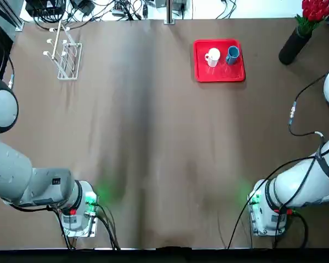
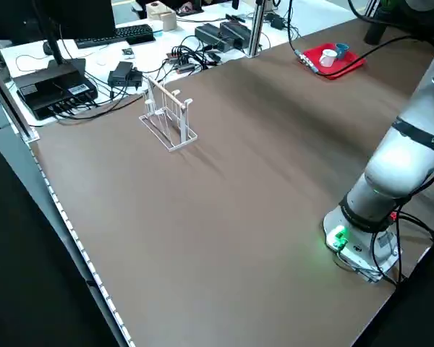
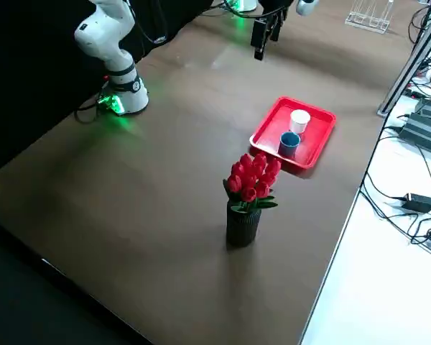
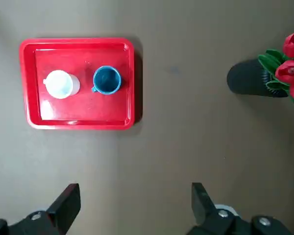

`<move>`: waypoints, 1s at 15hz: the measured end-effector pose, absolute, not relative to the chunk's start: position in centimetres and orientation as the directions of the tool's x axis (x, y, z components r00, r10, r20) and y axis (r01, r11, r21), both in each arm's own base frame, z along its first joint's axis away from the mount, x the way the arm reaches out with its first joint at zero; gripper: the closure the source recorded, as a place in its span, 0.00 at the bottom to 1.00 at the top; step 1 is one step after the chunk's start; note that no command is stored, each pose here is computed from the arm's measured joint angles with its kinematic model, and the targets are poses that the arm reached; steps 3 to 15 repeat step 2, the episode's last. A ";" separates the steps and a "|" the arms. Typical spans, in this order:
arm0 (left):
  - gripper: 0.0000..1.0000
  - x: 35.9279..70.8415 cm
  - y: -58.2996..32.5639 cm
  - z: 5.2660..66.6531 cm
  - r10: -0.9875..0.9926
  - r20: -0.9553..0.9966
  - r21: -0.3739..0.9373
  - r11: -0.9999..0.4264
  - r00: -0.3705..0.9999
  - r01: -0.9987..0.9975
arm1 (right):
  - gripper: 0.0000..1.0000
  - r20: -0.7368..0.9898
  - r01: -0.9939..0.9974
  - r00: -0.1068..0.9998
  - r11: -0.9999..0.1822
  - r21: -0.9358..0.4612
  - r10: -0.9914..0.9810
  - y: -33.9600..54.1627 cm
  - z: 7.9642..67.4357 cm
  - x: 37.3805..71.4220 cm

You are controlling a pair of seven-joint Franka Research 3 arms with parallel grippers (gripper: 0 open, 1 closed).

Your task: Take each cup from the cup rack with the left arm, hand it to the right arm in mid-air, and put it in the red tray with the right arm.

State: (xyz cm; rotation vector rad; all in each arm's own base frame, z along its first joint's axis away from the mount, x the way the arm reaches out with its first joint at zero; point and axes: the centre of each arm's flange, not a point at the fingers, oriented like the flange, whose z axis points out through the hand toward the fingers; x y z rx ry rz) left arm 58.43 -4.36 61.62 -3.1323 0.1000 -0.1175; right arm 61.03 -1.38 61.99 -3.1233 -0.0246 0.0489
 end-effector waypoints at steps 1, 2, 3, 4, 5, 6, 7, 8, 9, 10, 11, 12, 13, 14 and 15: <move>0.00 58.4 -4.3 61.6 -0.064 0.075 -0.008 -0.998 0.995 -0.063 | 0.00 -0.031 0.013 0.999 -1.000 -0.018 0.014 -1.4 62.0 61.0; 0.00 58.4 -4.3 61.6 -0.064 0.075 -0.008 -0.998 0.995 -0.063 | 0.00 -0.031 0.013 0.999 -1.000 -0.018 0.013 -1.4 62.0 61.0; 0.00 58.4 -4.3 61.6 -0.064 0.075 -0.008 -0.998 0.995 -0.063 | 0.00 -0.031 0.013 0.999 -1.000 -0.018 0.013 -1.4 62.0 61.0; 0.00 58.4 -4.3 61.6 -0.064 0.075 -0.008 -0.998 0.995 -0.063 | 0.00 -0.031 0.013 0.999 -1.000 -0.018 0.013 -1.4 62.0 61.0; 0.00 58.4 -4.3 61.6 -0.064 0.075 -0.008 -0.998 0.995 -0.063 | 0.00 -0.031 0.013 0.999 -1.000 -0.018 0.013 -1.4 62.0 61.0; 0.00 58.4 -4.3 61.6 -0.064 0.075 -0.008 -0.998 0.995 -0.063 | 0.00 -0.031 0.013 0.999 -1.000 -0.018 0.013 -1.4 62.0 61.0; 0.00 58.4 -4.3 61.6 -0.064 0.075 -0.008 -0.998 0.995 -0.063 | 0.00 -0.031 0.013 0.999 -1.000 -0.018 0.013 -1.4 62.0 61.0; 0.00 58.4 -4.3 61.6 -0.064 0.075 -0.008 -0.998 0.995 -0.063 | 0.00 -0.031 0.013 0.999 -1.000 -0.018 0.013 -1.4 62.0 61.0; 0.00 58.4 -4.3 61.6 -0.064 0.075 -0.008 -0.998 0.995 -0.063 | 0.00 -0.031 0.013 0.999 -1.000 -0.018 0.013 -1.4 62.0 61.0; 0.00 58.4 -4.3 61.6 -0.064 0.075 -0.008 -0.998 0.995 -0.063 | 0.00 -0.031 0.013 0.999 -1.000 -0.018 0.013 -1.4 62.0 61.0; 0.00 58.4 -4.3 61.6 -0.064 0.075 -0.008 -0.998 0.995 -0.063 | 0.00 -0.031 0.013 0.999 -1.000 -0.018 0.013 -1.4 62.0 61.0; 0.00 58.4 -4.3 61.6 -0.064 0.075 -0.008 -0.998 0.995 -0.063 | 0.00 -0.031 0.013 0.999 -1.000 -0.018 0.013 -1.4 62.0 61.0; 0.00 58.4 -4.3 61.6 -0.064 0.075 -0.008 -0.998 0.995 -0.063 | 0.00 -0.031 0.013 0.999 -1.000 -0.018 0.013 -1.4 62.0 61.0; 0.00 58.4 -4.3 61.6 -0.064 0.075 -0.008 -0.998 0.995 -0.063 | 0.00 -0.031 0.013 0.999 -1.000 -0.018 0.013 -1.4 62.0 61.0; 0.00 58.4 -4.3 61.6 -0.064 0.075 -0.008 -0.998 0.995 -0.063 | 0.00 -0.031 0.013 0.999 -1.000 -0.018 0.013 -1.4 62.0 61.0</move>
